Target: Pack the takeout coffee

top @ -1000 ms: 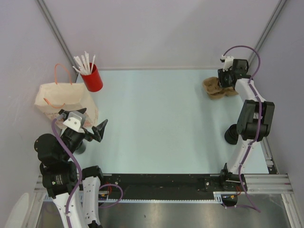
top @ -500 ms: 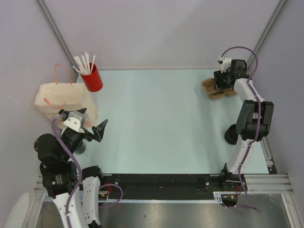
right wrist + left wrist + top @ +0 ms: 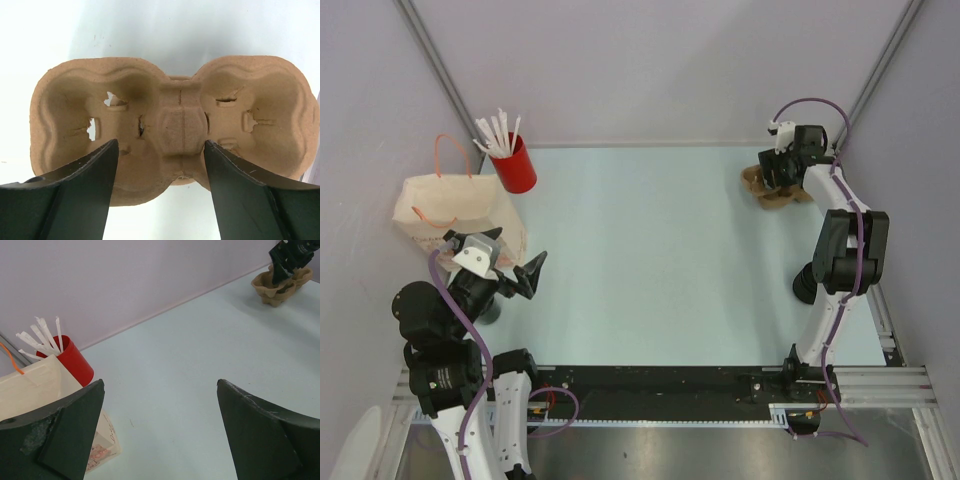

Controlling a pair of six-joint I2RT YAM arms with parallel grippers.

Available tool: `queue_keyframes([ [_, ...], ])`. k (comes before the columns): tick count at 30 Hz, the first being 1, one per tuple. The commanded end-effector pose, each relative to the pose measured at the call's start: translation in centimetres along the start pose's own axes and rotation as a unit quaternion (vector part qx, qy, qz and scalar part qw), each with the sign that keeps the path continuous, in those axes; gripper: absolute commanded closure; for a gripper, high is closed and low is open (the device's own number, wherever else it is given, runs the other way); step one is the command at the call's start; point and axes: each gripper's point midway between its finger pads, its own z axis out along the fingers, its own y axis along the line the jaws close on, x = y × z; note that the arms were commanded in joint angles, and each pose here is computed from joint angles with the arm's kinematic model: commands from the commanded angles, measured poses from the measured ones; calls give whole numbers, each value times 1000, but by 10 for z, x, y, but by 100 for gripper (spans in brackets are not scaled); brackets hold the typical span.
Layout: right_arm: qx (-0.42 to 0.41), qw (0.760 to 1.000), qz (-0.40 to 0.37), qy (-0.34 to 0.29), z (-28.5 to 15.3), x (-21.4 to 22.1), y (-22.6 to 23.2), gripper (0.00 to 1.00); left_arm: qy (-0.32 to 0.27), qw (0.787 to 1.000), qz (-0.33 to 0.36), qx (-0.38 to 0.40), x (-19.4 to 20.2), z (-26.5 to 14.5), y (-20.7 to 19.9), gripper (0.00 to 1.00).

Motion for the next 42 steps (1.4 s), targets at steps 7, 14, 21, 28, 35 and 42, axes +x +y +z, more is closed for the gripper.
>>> queue_keyframes([
  [7,36,999,0,-23,5,-20,-13,28,-6,1000,-3,5,-3,2,0,0],
  [14,39,999,11,-15,6,-17,-21,28,-6,1000,-3,3,-2,2,0,1],
  [21,19,1000,19,2,5,-25,-17,32,-6,1000,-2,2,-2,2,1,1],
  [28,-19,998,20,52,-1,-27,-7,32,-5,1000,-3,2,-2,2,1,1],
  [35,-29,995,17,94,-2,-23,-2,32,-5,1000,-3,0,-1,3,2,0],
  [42,-34,992,17,118,-3,-17,5,32,-4,1000,-5,-2,-1,3,3,1],
])
